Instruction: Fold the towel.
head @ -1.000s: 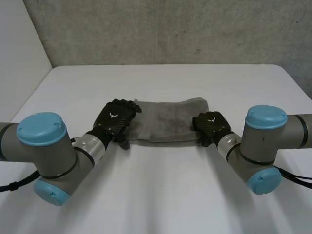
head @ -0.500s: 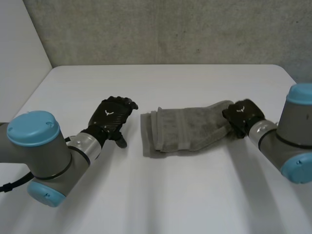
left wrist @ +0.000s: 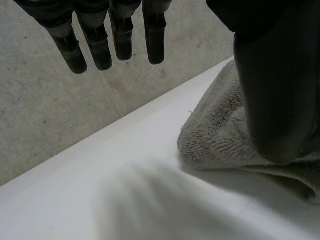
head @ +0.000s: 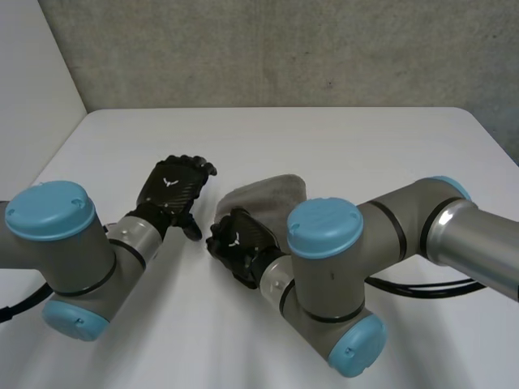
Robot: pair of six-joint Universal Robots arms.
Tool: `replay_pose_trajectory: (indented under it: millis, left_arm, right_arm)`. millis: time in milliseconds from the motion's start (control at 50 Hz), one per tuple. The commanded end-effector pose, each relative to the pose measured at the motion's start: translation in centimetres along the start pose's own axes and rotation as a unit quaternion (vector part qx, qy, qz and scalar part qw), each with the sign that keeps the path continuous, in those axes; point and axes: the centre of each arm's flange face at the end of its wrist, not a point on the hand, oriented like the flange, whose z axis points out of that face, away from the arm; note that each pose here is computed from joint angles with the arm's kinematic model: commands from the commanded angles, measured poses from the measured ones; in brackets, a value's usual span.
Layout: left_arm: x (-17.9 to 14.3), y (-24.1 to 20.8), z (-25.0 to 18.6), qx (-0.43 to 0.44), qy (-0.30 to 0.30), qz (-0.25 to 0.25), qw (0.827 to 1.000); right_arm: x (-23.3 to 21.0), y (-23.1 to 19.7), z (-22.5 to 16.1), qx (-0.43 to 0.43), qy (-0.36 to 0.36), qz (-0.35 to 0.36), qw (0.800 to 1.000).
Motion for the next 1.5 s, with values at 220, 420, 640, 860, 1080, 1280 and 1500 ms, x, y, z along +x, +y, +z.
replay_pose_trajectory:
  millis: [220,420,640,860,1080,1280,1500]
  left_arm:
    - [-0.8,-4.5,1.5,0.067,-0.008,0.011,0.998]
    - [1.6,-5.7,0.7,0.058,0.035,-0.103,0.992]
    - [4.8,-5.3,-0.2,0.022,0.074,-0.136,0.988]
    - [7.1,-1.7,0.0,-0.048,0.093,-0.143,0.984]
    - [3.6,1.6,1.7,-0.082,0.04,-0.1,0.991]
    - [2.7,2.4,1.6,-0.091,0.032,-0.059,0.994]
    - [2.8,2.5,1.2,-0.096,0.034,-0.059,0.993]
  right_arm:
    - [4.2,-0.1,-4.8,-0.039,0.083,0.121,0.988]
    - [9.1,2.1,-5.6,-0.057,0.147,0.194,0.968]
    - [12.2,3.1,-5.7,-0.033,0.171,0.274,0.946]
    - [11.2,4.9,-3.6,-0.037,0.15,0.376,0.914]
    - [9.1,7.5,-1.3,-0.07,0.136,0.42,0.895]
    - [9.3,8.2,0.4,-0.077,0.161,0.407,0.896]
    - [9.3,7.6,-0.1,-0.076,0.16,0.398,0.9]
